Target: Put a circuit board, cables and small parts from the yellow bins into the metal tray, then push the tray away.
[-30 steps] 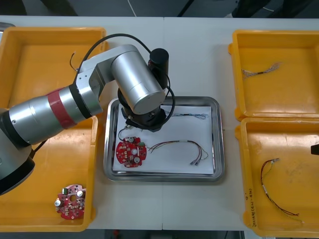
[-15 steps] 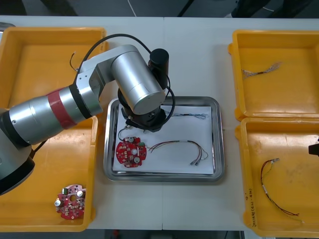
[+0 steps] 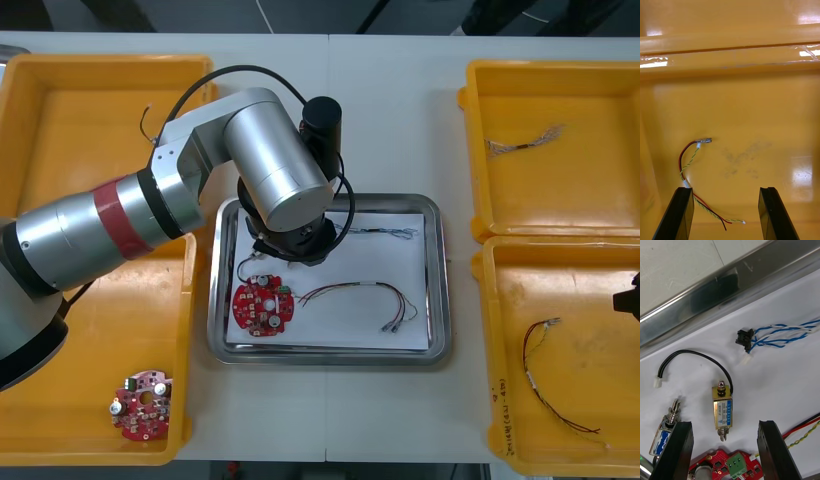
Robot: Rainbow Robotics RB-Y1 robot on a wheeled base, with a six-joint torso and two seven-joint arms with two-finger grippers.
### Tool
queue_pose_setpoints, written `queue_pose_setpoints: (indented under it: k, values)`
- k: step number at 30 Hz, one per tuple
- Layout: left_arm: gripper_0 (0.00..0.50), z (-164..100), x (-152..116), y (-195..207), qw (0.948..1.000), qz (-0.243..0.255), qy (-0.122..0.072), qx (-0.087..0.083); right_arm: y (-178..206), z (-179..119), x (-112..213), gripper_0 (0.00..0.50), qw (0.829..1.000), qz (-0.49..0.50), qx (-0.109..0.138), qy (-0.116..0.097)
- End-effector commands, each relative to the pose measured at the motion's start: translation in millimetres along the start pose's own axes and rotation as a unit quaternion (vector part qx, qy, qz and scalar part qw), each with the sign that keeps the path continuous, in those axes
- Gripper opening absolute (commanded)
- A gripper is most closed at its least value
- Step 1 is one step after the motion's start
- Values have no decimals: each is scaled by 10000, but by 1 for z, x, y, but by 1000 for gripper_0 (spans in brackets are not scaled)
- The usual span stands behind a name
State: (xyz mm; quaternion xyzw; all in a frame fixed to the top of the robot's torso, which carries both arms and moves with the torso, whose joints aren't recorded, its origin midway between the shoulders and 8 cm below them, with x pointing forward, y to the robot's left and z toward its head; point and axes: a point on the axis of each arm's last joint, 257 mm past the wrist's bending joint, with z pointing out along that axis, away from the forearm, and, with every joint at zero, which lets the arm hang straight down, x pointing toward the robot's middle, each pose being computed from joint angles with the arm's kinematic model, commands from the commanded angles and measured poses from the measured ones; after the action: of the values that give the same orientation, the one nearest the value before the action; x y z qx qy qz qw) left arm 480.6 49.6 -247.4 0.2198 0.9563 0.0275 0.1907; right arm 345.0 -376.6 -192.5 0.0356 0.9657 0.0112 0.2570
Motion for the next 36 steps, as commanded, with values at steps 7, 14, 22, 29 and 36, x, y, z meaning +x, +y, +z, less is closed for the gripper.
queue_pose_setpoints:
  k: [7, 14, 22, 29, 36]
  values:
    - [500, -75, -9, 32, 9969, -770, -32, 180, 25, -7, -12, 500, 9979, -641, -43, -33]
    - [500, -126, 0, 73, 9939, -1088, 97, 168, 52, -9, -24, 500, 9944, -1023, -239, -120]
    - [500, -154, 0, 116, 9889, -1422, -344, 257, 89, -12, -39, 500, 9863, -1566, -465, -218]
    - [500, -158, 25, 162, 9887, -1440, -397, 109, 130, -12, -42, 500, 9738, -2148, -707, -215]
    - [500, -160, 51, 197, 9842, -1729, -378, 16, 177, -11, -39, 500, 9541, -2851, -902, -175]
